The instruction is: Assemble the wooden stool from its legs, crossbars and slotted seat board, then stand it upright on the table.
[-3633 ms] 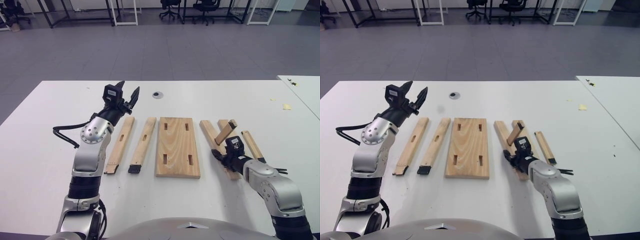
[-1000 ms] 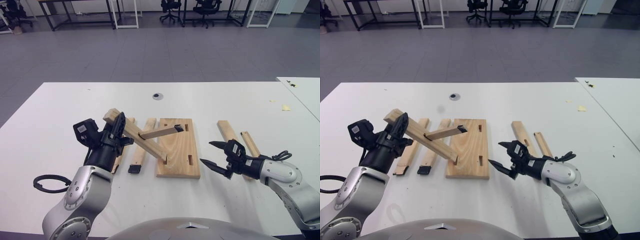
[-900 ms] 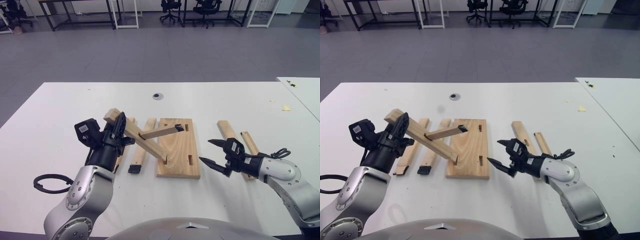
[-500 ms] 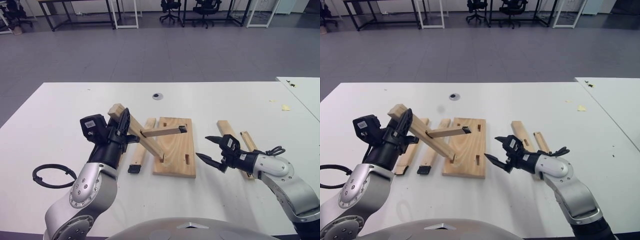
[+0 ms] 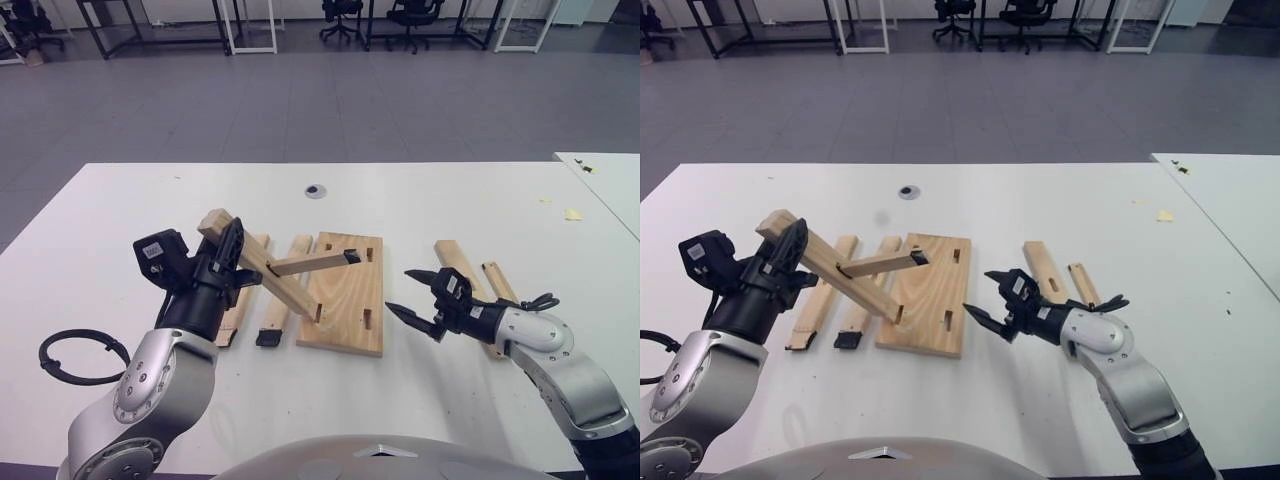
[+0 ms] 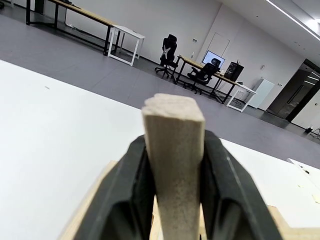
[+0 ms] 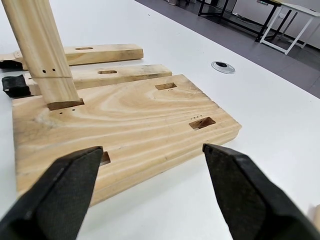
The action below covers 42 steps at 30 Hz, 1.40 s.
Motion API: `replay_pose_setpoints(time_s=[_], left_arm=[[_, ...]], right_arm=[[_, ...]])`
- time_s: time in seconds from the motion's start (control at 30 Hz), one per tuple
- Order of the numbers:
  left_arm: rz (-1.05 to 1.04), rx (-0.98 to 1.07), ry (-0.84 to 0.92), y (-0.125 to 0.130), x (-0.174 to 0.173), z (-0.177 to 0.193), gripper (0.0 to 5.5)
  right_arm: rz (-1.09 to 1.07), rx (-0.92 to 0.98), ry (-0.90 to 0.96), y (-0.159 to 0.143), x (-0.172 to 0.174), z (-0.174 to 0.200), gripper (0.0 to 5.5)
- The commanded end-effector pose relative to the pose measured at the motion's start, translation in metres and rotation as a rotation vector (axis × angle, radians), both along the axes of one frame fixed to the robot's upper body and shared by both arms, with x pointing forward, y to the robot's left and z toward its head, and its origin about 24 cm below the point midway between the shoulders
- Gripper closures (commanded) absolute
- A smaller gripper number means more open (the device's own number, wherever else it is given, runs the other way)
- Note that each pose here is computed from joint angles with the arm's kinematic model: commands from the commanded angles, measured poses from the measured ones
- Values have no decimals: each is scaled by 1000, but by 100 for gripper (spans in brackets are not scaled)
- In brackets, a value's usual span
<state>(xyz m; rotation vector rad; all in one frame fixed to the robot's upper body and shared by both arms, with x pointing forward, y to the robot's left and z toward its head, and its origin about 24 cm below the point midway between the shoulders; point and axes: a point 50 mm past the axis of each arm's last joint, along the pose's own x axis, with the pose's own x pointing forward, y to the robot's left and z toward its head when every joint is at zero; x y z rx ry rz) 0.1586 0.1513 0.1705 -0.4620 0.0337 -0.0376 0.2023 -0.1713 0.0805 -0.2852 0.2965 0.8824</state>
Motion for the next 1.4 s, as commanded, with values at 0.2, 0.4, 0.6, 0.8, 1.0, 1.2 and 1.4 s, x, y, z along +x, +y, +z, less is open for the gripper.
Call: replay_pose_setpoints(time_s=[0.2,0.4,0.6,0.8,1.0,1.2,1.4], left_arm=[[104,-17,34,5,-4,-11,449],[82,54,26,-7,-5,-16,449],[23,179,21,-16,-5,-23,449],[-11,314,54,-26,-10,-34,449],[-91,336,88,-50,-15,-49,449],[-221,359,155,-75,-22,-65,449],[-212,402,53,-78,-8,-52,449]], right_arm=[[23,-20,-1,3,5,-2,177],[33,-28,-6,5,5,-2,177],[45,-47,-14,6,7,-1,177],[67,-63,-30,10,10,1,177],[80,-97,-34,2,17,6,177],[83,-119,-52,-2,28,8,177],[57,-132,-69,-5,37,6,177]])
